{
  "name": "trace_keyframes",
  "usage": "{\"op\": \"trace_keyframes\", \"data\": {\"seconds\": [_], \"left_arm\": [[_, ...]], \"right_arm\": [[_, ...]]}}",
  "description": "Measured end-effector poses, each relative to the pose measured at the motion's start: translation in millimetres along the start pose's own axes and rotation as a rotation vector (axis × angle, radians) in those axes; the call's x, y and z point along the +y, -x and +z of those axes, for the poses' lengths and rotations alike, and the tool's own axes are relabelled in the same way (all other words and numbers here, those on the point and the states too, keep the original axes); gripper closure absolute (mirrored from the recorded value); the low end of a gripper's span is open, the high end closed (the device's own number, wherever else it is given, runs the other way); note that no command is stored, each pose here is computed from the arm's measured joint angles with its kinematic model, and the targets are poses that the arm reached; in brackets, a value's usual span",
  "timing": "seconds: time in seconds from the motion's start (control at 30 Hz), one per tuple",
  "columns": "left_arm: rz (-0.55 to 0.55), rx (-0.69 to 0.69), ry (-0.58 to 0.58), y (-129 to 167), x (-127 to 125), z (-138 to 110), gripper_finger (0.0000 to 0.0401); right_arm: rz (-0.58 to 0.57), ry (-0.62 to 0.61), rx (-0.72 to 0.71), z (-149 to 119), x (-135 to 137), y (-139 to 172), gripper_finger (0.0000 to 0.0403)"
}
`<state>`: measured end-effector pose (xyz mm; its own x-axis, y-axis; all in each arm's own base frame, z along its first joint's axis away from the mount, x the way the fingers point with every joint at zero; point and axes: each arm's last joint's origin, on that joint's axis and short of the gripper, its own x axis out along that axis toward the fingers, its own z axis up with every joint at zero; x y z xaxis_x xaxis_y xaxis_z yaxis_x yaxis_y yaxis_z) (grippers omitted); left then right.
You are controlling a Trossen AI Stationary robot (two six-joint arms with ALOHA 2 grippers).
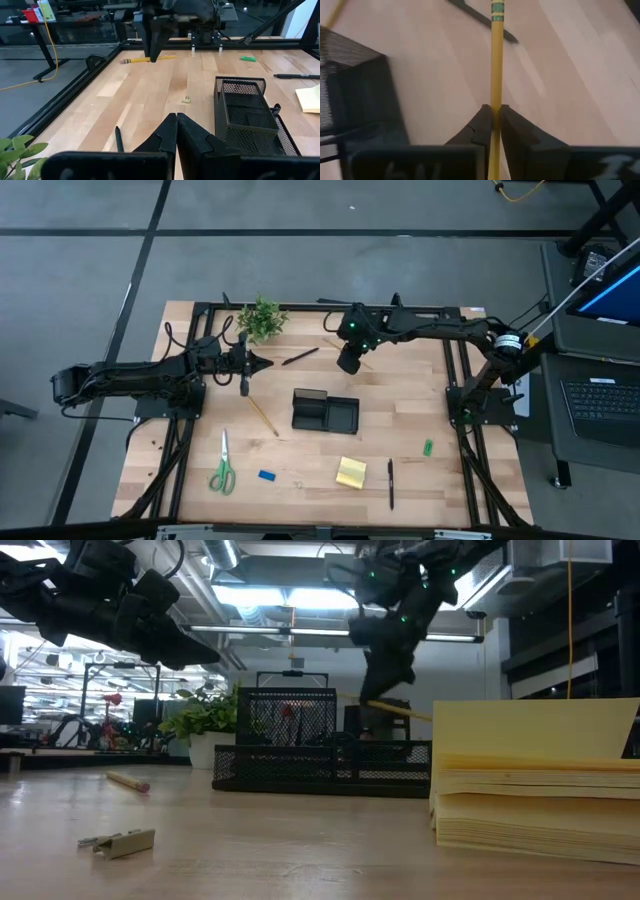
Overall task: Pick and place office supplies into organizer
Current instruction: Put the top yellow pencil into the black desk organizer
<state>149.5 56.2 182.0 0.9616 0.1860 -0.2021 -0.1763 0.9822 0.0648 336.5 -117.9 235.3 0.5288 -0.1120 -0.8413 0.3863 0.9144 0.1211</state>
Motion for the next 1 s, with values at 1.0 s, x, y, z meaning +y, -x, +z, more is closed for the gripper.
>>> {"op": "trace_keyframes", "data": {"seconds": [1.0], "left_arm": [[-0.001,-0.016,0.009,0,0,2,0.0399]], "right_arm": [[0.174,0.267,-0.425,24,114,49,0.0363]]}}
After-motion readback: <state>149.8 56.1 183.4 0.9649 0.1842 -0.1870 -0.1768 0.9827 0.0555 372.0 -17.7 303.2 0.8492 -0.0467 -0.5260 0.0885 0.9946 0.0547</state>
